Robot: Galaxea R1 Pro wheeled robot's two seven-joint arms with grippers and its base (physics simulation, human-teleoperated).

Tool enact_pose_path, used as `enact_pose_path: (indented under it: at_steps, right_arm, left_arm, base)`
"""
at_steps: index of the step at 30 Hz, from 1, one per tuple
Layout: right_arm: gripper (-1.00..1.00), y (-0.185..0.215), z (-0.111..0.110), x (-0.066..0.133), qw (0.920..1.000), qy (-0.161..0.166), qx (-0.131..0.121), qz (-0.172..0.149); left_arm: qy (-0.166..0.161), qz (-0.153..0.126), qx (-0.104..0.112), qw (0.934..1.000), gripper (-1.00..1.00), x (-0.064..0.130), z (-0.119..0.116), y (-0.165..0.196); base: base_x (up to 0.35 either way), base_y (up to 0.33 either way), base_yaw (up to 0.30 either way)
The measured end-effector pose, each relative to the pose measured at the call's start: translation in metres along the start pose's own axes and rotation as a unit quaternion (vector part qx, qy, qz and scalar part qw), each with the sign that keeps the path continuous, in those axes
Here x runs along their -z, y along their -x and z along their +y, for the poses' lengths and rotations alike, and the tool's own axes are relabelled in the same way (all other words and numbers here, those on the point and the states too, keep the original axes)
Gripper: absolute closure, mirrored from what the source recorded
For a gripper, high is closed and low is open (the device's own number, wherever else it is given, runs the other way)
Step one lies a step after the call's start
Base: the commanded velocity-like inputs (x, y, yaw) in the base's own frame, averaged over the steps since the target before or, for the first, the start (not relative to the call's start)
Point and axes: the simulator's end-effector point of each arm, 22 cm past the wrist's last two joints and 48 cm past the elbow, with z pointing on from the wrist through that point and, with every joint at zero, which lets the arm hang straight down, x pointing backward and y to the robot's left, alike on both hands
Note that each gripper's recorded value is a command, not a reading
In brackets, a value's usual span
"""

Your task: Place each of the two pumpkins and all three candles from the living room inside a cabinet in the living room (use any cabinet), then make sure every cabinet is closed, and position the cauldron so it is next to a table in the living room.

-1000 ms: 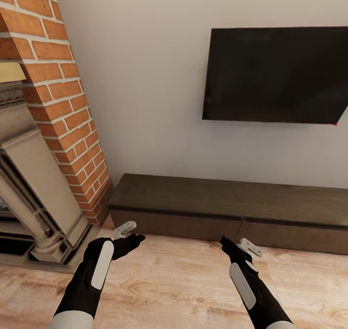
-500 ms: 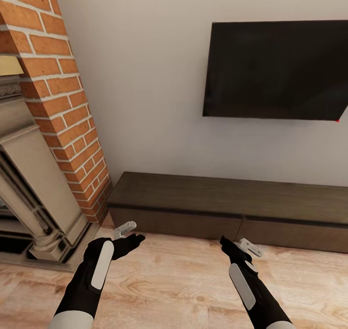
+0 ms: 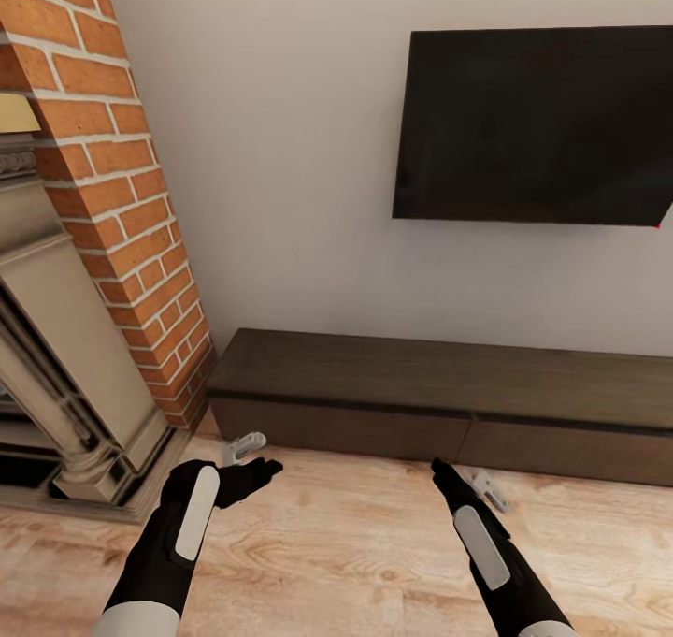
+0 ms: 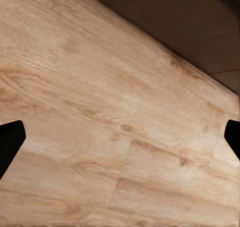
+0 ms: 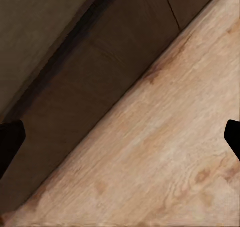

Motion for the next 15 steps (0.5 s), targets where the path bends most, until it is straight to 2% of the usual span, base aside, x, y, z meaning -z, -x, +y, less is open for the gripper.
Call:
enact_pose_path:
  at_steps: [4, 7, 10, 15]
  right_arm:
    - [-1.00, -0.014, 0.025, 0.000, 0.9948, 0.093, -0.039, 0.016]
    - [-1.00, -0.033, 0.026, 0.004, 0.9864, 0.146, -0.068, 0.034]
    - [-1.00, -0.044, 0.018, 0.001, 0.9839, 0.155, -0.079, 0.041]
    - [-1.00, -0.059, 0.002, -0.004, 0.9837, 0.150, -0.086, 0.048]
  left_arm:
    - [-0.001, 0.023, -0.004, 0.9997, -1.00, -0.005, 0.003, -0.013]
    - [-0.002, 0.034, -0.007, 0.9994, -1.00, -0.008, 0.004, -0.019]
    - [-0.003, 0.042, -0.009, 0.9991, -1.00, -0.011, 0.007, -0.024]
    - [-0.013, 0.048, -0.009, 0.9987, -1.00, -0.018, 0.006, -0.031]
  base:
    - [0.000, 0.000, 0.000]
    - [0.000, 0.000, 0.000]
    - [0.000, 0.000, 0.000]
    - [0.000, 0.000, 0.000]
